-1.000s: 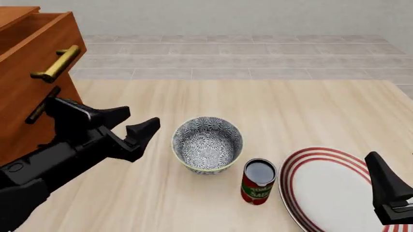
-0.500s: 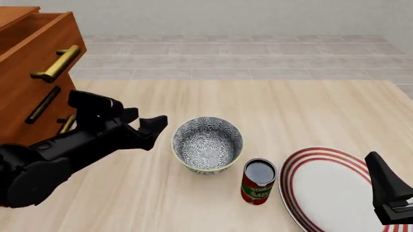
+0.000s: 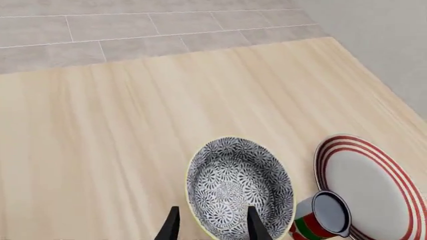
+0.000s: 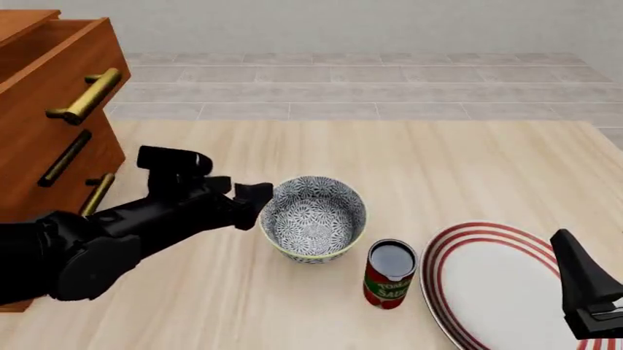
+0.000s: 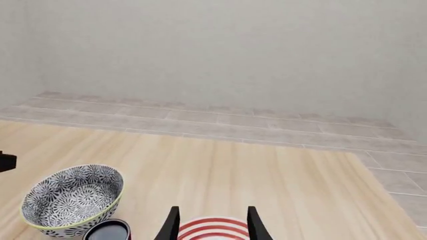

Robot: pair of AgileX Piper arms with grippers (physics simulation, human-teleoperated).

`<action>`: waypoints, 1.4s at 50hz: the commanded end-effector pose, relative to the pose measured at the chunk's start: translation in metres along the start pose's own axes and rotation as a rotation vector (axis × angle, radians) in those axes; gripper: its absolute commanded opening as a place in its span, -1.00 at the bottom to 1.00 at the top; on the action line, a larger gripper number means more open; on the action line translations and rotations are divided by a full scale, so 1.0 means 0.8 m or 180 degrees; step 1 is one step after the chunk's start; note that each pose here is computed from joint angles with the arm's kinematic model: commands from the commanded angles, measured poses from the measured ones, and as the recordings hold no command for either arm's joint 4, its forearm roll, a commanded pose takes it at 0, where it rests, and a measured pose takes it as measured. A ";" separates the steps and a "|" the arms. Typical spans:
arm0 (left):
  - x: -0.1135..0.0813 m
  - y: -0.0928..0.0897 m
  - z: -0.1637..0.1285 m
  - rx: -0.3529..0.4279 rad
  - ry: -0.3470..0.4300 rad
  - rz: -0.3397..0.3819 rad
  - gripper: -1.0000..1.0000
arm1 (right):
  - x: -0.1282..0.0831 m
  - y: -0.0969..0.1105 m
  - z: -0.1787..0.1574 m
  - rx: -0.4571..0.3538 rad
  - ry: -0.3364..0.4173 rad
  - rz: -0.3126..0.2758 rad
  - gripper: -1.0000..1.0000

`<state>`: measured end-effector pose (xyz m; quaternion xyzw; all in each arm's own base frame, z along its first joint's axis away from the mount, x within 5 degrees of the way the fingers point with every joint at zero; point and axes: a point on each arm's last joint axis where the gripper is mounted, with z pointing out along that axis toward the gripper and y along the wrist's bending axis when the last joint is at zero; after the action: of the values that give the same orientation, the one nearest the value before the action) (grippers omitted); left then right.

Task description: Put the bowl on top of the cabinet.

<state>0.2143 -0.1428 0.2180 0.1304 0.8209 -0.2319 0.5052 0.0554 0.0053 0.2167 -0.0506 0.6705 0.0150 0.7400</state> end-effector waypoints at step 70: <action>0.079 0.024 0.090 -0.0151 0.0390 -0.0440 1.00 | 0.002 0.000 0.000 -0.0011 0.0019 -0.0044 1.00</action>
<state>0.2464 -0.1612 0.1355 0.0781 0.8614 -0.2357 0.4432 0.0556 0.0056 0.2151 -0.0568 0.6724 0.0114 0.7380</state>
